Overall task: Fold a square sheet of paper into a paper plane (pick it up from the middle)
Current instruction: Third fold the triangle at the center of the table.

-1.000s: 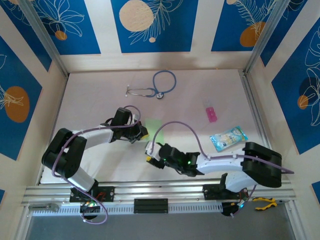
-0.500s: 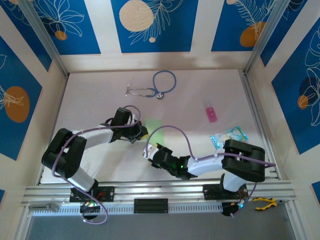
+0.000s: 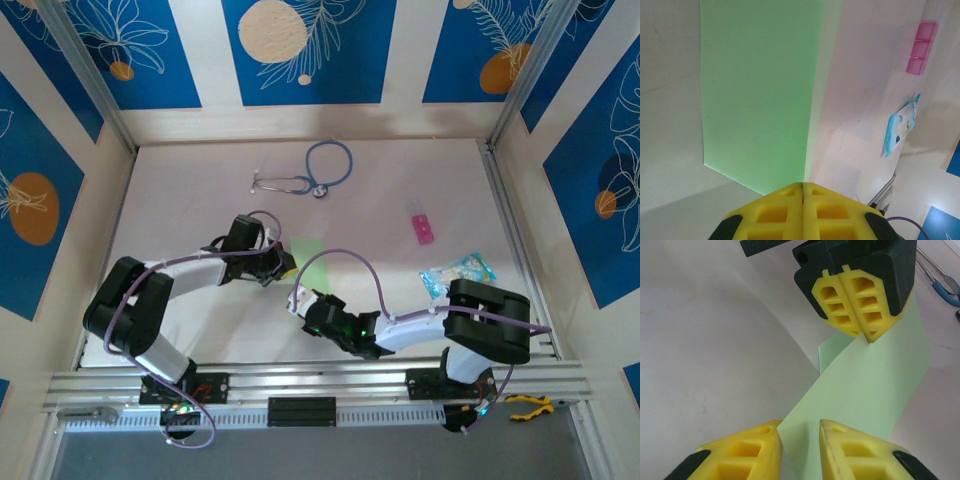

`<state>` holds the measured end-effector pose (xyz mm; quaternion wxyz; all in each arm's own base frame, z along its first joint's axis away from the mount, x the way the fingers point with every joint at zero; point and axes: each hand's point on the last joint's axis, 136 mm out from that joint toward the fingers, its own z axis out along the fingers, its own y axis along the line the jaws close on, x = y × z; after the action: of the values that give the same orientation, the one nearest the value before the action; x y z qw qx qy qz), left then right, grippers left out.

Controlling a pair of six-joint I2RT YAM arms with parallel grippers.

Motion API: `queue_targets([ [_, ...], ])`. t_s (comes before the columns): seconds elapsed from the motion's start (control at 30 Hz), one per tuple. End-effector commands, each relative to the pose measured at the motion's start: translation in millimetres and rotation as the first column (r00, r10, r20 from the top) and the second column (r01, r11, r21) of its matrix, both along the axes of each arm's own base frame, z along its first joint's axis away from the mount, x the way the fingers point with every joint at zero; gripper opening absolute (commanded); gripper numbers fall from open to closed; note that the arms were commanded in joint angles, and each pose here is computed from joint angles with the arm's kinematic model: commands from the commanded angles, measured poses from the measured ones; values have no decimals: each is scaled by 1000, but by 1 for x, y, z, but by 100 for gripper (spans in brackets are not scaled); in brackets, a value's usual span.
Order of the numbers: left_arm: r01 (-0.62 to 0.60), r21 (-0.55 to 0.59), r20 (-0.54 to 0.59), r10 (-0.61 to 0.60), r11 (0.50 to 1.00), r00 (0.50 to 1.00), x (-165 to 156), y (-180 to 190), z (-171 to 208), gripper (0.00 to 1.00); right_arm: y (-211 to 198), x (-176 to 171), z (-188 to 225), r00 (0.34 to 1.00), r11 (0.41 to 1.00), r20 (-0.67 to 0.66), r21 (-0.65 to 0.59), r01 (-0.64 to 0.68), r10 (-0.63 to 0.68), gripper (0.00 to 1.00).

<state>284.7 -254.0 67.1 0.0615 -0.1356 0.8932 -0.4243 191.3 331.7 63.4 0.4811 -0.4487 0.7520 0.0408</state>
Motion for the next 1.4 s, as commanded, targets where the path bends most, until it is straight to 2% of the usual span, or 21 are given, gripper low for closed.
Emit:
queue_targets([
  [0.0,0,-17,7,0,1000,1000,0,0,4,2,5,5,17,999,997,6,67,37,-38,23],
  [0.57,1,-22,11,-1,1000,1000,1,-1,5,2,-2,8,19,995,987,-18,133,95,-94,20],
  [0.7,4,-24,11,-3,1000,1000,0,0,6,2,0,8,20,995,984,-25,148,97,-94,16],
  [1.17,4,-23,8,-4,1000,1000,0,0,4,2,-2,12,14,992,987,-26,107,123,-121,12],
  [1.37,4,-21,8,-4,1000,1000,0,0,5,2,-3,12,13,991,984,-37,114,134,-130,4],
])
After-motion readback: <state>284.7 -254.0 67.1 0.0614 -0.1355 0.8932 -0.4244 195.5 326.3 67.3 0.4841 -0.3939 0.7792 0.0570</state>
